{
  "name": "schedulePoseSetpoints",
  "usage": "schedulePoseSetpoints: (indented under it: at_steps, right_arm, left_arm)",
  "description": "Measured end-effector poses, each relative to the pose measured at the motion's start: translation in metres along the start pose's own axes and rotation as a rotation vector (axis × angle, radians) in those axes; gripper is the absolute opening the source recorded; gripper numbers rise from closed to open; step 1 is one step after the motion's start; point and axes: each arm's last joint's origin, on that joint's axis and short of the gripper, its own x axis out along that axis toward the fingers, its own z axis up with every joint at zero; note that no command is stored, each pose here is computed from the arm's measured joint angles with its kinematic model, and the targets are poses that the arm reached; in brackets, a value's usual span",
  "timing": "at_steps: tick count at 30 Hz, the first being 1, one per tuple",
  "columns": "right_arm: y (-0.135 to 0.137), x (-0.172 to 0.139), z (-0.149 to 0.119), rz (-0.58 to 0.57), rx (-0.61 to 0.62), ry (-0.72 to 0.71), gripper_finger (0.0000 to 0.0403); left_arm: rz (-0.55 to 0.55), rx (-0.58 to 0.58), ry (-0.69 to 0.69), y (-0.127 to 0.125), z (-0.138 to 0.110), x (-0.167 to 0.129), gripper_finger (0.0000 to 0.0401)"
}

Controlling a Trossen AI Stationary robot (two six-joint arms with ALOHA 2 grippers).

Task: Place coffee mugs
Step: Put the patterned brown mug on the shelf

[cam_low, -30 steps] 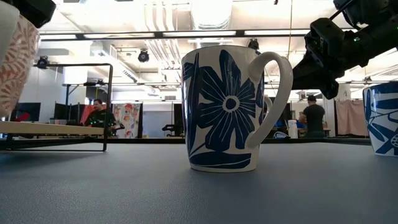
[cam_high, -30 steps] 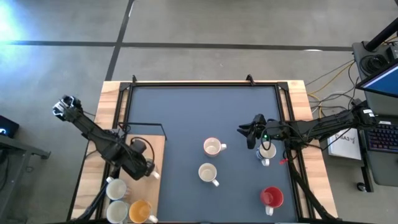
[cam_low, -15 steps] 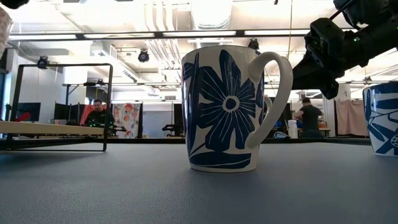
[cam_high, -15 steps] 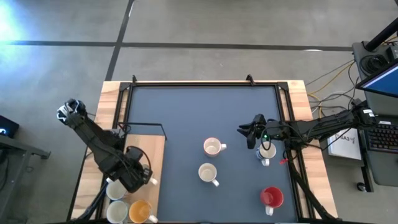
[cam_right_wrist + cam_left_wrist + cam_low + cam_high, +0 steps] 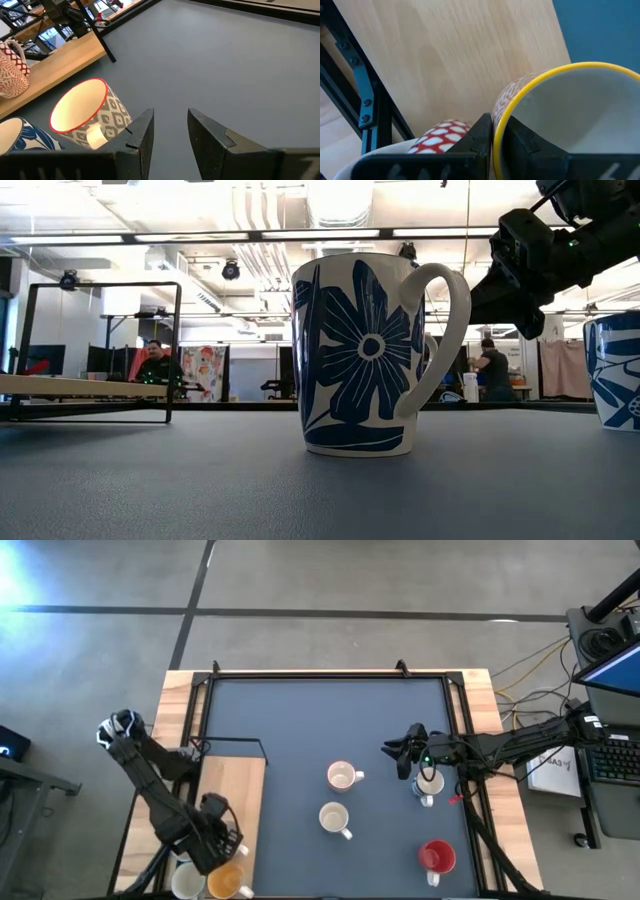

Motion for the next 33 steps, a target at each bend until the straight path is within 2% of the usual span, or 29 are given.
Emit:
schedulePoseSetpoints:
  at_steps: [15, 33]
  right_arm:
    - [0.0, 0.0, 0.0, 0.0, 0.0, 0.0, 0.0107]
    - [0.0, 0.0, 0.0, 0.0, 0.0, 0.0, 0.0107]
  left_arm:
    - [-0.037, 0.129, -0.107, 0.008, -0.021, 0.006, 0.0017]
    - [-0.095, 0.207, -0.154, 0.004, -0.024, 0.008, 0.0018]
